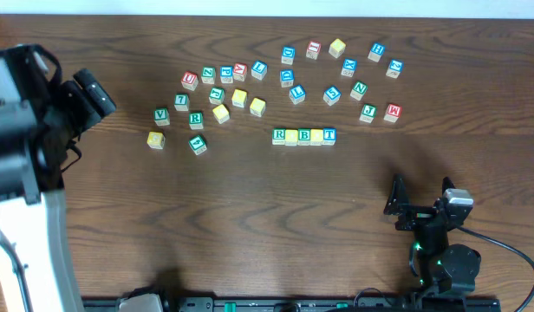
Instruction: Spell out ROBOT
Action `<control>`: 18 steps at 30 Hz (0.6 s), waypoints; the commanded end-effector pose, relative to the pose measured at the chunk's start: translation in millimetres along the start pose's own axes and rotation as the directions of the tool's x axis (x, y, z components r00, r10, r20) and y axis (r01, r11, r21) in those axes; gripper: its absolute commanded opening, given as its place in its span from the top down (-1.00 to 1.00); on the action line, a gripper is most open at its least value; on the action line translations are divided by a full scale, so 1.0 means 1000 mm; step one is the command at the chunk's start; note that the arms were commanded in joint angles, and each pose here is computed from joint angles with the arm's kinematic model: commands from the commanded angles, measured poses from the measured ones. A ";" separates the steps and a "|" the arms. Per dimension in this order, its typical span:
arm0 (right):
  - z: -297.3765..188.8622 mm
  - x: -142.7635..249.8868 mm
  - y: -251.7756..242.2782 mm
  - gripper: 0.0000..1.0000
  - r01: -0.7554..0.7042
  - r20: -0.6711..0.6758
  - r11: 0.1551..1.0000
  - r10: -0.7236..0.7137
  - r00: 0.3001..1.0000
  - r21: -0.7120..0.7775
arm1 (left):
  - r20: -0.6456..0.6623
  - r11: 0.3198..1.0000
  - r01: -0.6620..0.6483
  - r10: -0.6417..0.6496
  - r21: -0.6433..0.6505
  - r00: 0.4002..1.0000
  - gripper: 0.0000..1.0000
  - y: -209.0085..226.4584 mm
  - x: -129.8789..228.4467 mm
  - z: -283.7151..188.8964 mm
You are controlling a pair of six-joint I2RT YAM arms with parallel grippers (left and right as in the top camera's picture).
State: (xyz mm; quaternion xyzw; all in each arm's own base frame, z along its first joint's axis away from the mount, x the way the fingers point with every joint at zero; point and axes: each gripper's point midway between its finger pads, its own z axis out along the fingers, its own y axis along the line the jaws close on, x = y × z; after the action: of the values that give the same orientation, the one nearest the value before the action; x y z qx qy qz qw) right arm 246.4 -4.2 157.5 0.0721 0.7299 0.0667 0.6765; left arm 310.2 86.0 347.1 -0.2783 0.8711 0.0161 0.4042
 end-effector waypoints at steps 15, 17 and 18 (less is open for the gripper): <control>0.000 0.000 -0.001 -0.99 0.014 0.004 1.000 -0.014 1.000 0.001 | 0.551 0.982 -0.132 0.034 0.139 0.834 -0.98 0.017 0.050 -0.023; 0.000 0.000 -0.001 -0.98 0.014 0.004 1.000 -0.014 1.000 0.001 | 0.582 0.972 -0.197 0.086 0.131 0.809 -0.98 0.015 0.065 -0.018; 0.000 0.000 -0.001 -0.98 0.014 0.004 1.000 -0.014 1.000 0.001 | 0.605 0.961 -0.252 0.133 0.117 0.785 -0.98 0.014 0.078 -0.012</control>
State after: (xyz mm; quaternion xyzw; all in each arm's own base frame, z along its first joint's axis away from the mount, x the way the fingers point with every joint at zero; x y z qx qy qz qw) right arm 246.4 -4.1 157.9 0.0718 0.7294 0.0670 0.6770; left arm 259.6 68.5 323.1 -0.1935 0.7191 0.0236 0.6670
